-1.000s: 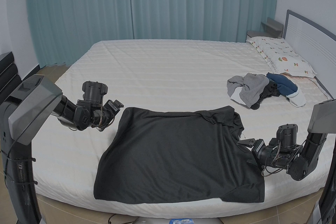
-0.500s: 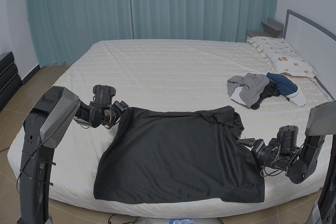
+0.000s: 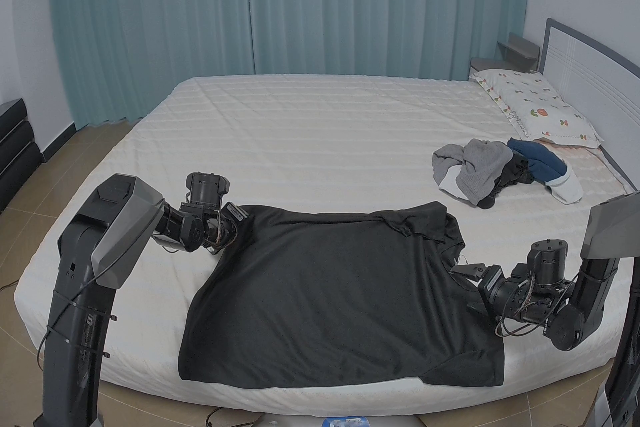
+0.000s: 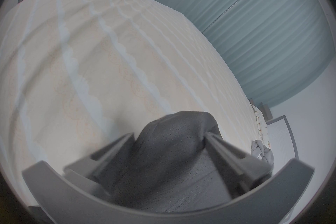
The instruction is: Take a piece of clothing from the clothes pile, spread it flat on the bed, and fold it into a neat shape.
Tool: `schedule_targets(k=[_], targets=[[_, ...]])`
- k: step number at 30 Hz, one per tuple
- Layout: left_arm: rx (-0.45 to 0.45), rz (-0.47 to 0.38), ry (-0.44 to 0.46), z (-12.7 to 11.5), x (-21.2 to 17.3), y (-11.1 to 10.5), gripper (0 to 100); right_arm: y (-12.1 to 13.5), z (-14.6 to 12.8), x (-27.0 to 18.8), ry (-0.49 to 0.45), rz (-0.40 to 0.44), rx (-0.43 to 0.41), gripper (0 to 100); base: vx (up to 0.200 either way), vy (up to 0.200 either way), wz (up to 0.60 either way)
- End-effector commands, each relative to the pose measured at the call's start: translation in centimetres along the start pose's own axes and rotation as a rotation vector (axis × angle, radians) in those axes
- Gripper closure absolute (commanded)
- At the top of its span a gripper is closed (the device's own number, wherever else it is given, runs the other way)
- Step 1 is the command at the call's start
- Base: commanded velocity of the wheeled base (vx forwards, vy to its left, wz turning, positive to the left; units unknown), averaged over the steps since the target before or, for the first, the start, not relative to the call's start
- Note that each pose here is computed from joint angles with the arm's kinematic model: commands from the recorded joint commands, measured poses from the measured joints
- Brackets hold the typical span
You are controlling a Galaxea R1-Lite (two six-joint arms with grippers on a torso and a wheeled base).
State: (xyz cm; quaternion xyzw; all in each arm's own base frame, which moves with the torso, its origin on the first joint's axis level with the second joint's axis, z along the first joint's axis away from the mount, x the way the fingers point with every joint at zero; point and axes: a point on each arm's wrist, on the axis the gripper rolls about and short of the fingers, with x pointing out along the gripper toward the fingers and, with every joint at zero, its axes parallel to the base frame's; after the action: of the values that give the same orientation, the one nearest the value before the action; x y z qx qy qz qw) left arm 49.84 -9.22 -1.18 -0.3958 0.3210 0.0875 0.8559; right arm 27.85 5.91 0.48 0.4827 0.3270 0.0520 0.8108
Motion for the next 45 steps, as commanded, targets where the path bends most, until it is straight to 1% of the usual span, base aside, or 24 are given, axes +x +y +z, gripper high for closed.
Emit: schedule_targets(k=[1, 4, 9, 13, 15, 17, 19, 26, 27, 33, 35, 37, 39, 45], targets=[[0.002, 0.002, 0.004, -0.4, 0.4, 0.1, 100, 0.1, 0.1, 0.0, -0.003, 0.003, 0.0, 0, 0.0, 0.0, 0.0], [-0.001, -0.002, -0.008, -0.1, 0.3, -0.1, 100, 0.0, 0.1, -0.1, -0.003, 0.002, 0.002, 0, 0.0, 0.0, 0.0], [-0.02, 0.011, -0.082, 0.8, 0.1, -0.4, 100, 0.1, 0.1, -0.1, -0.006, 0.004, 0.004, 0, 0.0, 0.0, 0.0], [-0.01, 0.015, -0.118, 1.2, -0.2, -0.8, 100, 0.1, 0.2, 0.0, -0.008, 0.004, 0.004, 0, 0.0, 0.0, 0.0], [-0.004, 0.016, -0.118, 1.2, -0.3, -0.8, 100, 0.0, 0.3, 0.0, -0.009, 0.004, 0.005, 0, 0.0, 0.0, 0.0], [0.036, 0.02, -0.123, 1.3, -0.3, -0.8, 100, 0.0, 0.2, 0.1, -0.009, 0.001, 0.006, 0, 0.0, 0.0, 0.0], [0.056, 0.027, -0.132, 1.5, -0.3, -0.7, 100, -0.1, 0.2, 0.1, -0.008, -0.001, 0.006, 0, 0.0, 0.0, 0.0], [0.066, 0.046, -0.154, 2.3, -0.2, -0.1, 100, -0.1, 0.2, 0.1, -0.009, 0.001, 0.007, 0, 0.0, 0.0, 0.0], [0.069, 0.048, -0.156, 2.4, -0.1, 0.1, 0, -0.1, 0.2, 0.1, -0.009, 0.001, 0.007, 0, 0.0, 0.0, 0.0], [0.064, 0.035, -0.16, 2.6, 0.0, -0.1, 0, -0.2, 0.2, 0.1, -0.006, -0.005, 0.009, 0, 0.0, 0.0, 0.0], [0.05, 0.01, -0.187, 3.2, 0.0, -0.2, 0, -0.2, 0.2, 0.1, -0.006, -0.005, 0.009, 0, 0.0, 0.0, 0.0], [0.044, 0.003, -0.202, 3.5, 0.2, 0.0, 0, -0.2, 0.2, 0.1, -0.006, -0.005, 0.009, 0, 0.0, 0.0, 0.0], [0.042, 0.015, -0.2, 3.4, 0.8, 0.8, 0, -0.2, 0.2, 0.1, -0.006, -0.005, 0.009, 0, 0.0, 0.0, 0.0], [0.043, 0.048, -0.174, 3.1, 1.1, 1.6, 0, -0.2, 0.2, 0.1, -0.007, -0.006, 0.01, 0, 0.0, 0.0, 0.0]])
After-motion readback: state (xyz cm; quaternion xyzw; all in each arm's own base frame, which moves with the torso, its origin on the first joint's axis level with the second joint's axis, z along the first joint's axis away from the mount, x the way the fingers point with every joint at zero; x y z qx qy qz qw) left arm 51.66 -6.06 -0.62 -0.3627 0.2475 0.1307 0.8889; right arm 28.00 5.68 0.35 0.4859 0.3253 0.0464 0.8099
